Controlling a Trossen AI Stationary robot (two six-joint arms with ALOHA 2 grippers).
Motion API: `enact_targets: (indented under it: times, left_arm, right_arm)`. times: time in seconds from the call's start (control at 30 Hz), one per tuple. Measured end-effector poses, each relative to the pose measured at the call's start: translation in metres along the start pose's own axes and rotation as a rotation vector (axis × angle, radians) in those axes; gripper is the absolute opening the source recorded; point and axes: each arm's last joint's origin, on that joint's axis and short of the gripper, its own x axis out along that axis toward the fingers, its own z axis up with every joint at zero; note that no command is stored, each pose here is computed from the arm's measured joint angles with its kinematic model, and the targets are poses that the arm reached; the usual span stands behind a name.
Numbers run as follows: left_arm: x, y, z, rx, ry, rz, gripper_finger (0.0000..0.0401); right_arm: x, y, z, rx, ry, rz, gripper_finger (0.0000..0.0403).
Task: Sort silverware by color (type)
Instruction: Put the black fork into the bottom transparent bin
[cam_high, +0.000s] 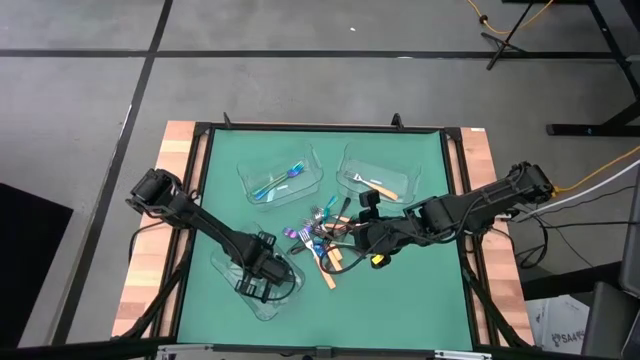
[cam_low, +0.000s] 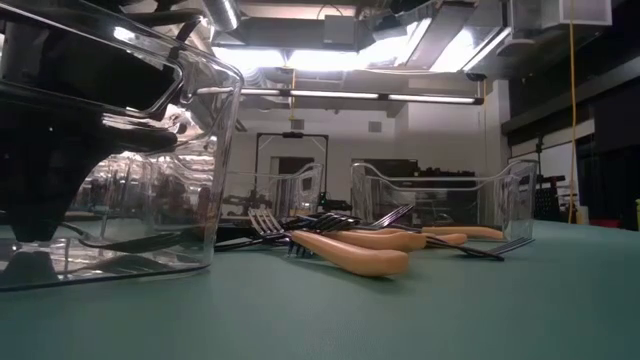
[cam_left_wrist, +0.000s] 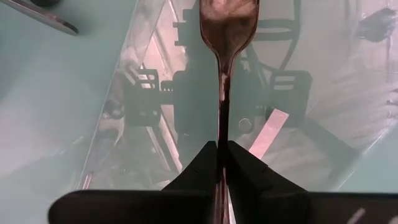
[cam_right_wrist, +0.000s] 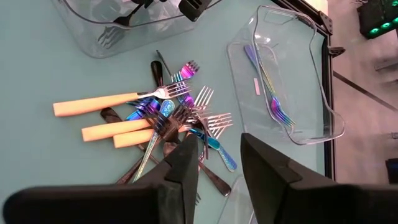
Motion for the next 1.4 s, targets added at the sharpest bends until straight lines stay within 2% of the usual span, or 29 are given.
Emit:
enact_targets:
  times: [0.2, 0.57, 0.8, 1.0, 1.27, 1.4]
  left_arm:
    - [0.000, 0.000, 0.000, -0.001, 0.000, 0.001, 0.0026]
    - [0.000, 0.000, 0.000, -0.008, 0.000, 0.005, 0.0095]
    - [-0.001, 0.000, -0.001, -0.006, 0.003, 0.001, 0.0097]
    - [-0.014, 0.000, -0.006, -0.016, -0.009, -0.039, 0.0097]
    - [-0.033, -0.002, -0.012, -0.052, -0.055, -0.137, 0.0096]
    - [-0.043, -0.001, -0.014, -0.051, -0.087, -0.150, 0.0096]
  right_arm:
    - [0.000, 0.000, 0.000, 0.000, 0.000, 0.000, 0.0111]
    - [0.000, 0.000, 0.000, 0.000, 0.000, 0.000, 0.0111]
    - [0.000, 0.000, 0.000, -0.001, 0.000, 0.000, 0.0111]
    - [0.002, -0.003, -0.001, 0.006, 0.005, -0.002, 0.0111]
    - [0.011, -0.024, -0.006, 0.067, 0.015, 0.082, 0.0111]
    - [0.017, -0.038, -0.010, 0.105, 0.023, 0.101, 0.0111]
